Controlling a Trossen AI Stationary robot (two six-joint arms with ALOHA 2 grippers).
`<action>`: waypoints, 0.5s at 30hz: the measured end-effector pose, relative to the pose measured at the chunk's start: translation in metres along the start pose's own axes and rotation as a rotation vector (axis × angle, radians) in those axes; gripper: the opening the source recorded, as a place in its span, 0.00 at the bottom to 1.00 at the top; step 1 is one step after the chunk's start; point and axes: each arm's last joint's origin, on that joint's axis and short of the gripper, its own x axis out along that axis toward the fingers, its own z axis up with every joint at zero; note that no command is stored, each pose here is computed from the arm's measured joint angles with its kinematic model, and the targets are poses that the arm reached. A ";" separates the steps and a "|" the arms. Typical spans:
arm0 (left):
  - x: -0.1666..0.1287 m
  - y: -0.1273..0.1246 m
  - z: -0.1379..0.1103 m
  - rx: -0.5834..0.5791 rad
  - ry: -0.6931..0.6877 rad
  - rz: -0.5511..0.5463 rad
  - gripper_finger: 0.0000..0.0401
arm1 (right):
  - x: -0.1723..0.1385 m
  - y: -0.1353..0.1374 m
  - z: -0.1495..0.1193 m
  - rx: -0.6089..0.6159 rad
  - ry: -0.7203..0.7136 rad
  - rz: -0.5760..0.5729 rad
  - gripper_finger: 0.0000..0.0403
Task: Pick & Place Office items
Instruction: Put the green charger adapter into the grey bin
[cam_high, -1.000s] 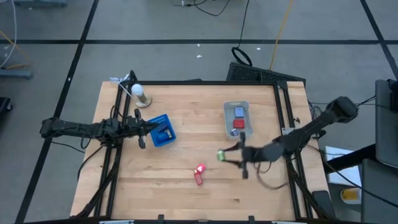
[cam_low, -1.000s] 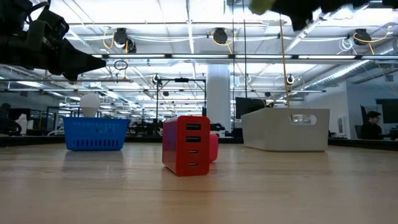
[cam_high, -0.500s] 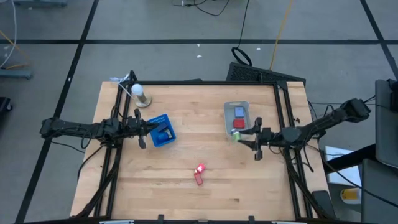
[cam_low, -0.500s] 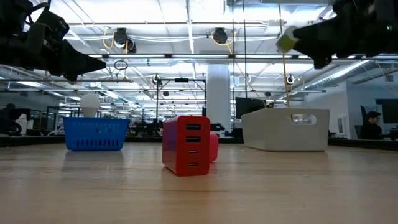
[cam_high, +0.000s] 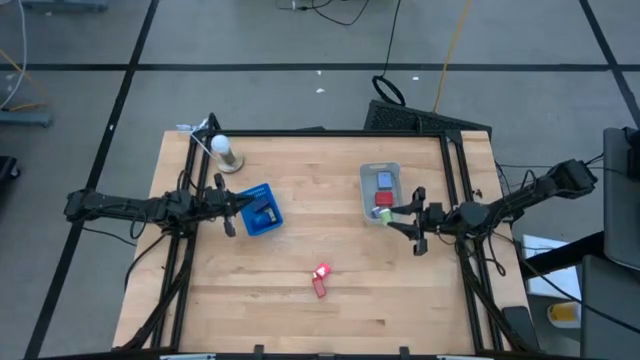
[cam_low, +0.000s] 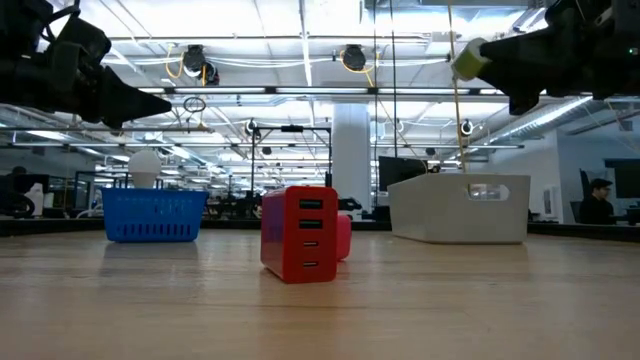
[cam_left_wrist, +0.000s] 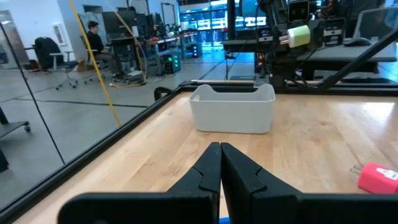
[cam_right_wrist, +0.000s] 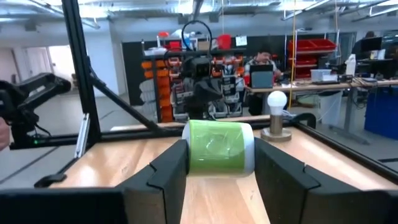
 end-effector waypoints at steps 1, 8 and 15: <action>0.000 0.000 0.000 0.000 0.000 0.000 0.02 | 0.000 0.000 0.000 0.000 0.001 0.000 0.38; 0.000 0.000 0.000 -0.024 0.001 0.000 0.02 | 0.003 0.001 -0.001 -0.048 0.030 -0.017 0.38; 0.000 0.000 0.001 -0.036 -0.005 0.000 0.02 | 0.044 0.000 0.044 -0.114 0.249 -0.172 0.38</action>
